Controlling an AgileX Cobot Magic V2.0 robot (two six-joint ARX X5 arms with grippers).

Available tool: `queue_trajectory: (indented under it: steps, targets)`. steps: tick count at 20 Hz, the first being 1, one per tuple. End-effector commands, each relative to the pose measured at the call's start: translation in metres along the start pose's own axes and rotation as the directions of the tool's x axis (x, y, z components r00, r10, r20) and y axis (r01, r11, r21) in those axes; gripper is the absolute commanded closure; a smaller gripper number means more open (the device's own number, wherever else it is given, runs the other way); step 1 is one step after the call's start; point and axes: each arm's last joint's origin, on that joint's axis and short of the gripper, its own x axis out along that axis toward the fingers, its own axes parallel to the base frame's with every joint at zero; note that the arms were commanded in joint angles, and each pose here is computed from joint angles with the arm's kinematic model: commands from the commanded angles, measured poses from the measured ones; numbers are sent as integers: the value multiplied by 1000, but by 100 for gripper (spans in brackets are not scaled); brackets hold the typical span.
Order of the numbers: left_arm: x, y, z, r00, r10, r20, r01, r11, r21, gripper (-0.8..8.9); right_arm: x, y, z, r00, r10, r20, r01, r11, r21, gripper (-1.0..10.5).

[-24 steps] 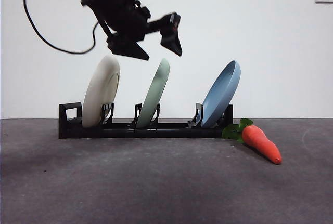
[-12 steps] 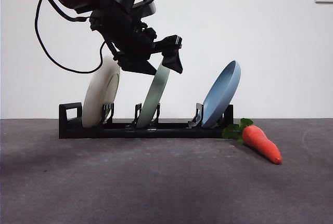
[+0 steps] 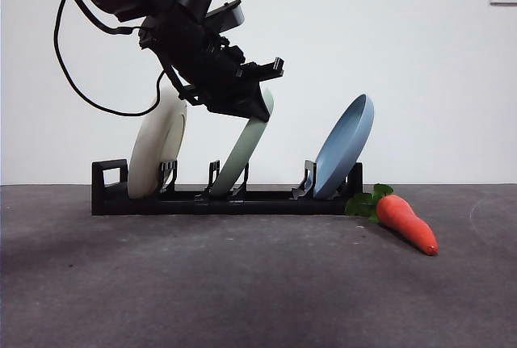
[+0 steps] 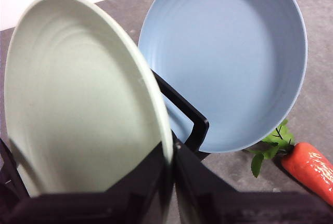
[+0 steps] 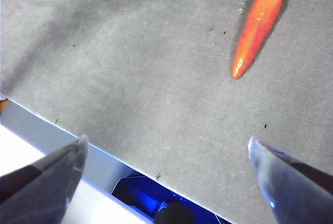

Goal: Take the green plate from the plate rack,put the plate on the table,take the carrot from the table,put the carrot in the plate

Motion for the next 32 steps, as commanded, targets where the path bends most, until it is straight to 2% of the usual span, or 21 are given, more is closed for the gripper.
queue_trajectory:
  steps: [1, 8, 12, 15, 18, 19, 22, 24, 26, 28, 32]
  targets:
    - [4, -1, -2, 1000, -1, 12, 1, 1000, 6, 822, -1, 0, 0, 1000, -1, 5, 1, 1000, 6, 321]
    - [-24, -2, 28, 993, -17, 114, 17, 1000, -2, 821, 0, 0, 1, 1000, -1, 6, 1, 1000, 5, 321]
    - [-56, -9, 51, 985, -69, 161, 67, 998, 16, 821, -1, 0, 1, 1000, -1, 7, 1, 1000, 5, 321]
    - [-89, -25, 64, 988, -98, 124, 92, 995, 49, 819, 0, 0, 1, 1000, -1, 9, 1, 1000, 4, 321]
    - [-130, -57, 71, 992, -123, 39, 115, 980, 161, 819, -1, 0, 2, 1000, -3, 18, 3, 1000, -1, 321]
    - [-143, -69, 70, 996, -86, 1, 83, 972, 218, 819, -1, 0, 2, 1000, -3, 22, 3, 1000, -3, 321]
    - [-171, -106, 58, 991, 24, -133, 31, 917, 398, 819, -1, 0, 2, 1000, -3, 23, 3, 1000, -3, 321]
    - [-176, -122, 43, 964, 60, -258, 67, 887, 458, 818, -1, 0, 3, 1000, -4, 28, 4, 1000, -4, 321]
    - [-172, -135, 23, 938, 79, -339, 112, 853, 509, 818, -1, 0, 4, 999, -4, 36, 3, 1000, 29, 321]
    - [-164, -148, -4, 922, 117, -370, 120, 822, 557, 818, 0, 0, 4, 999, -5, 38, 3, 1000, 30, 321]
    - [-147, -156, -57, 902, 182, -391, 119, 767, 631, 819, 0, 0, 4, 999, -5, 39, 3, 1000, 30, 321]
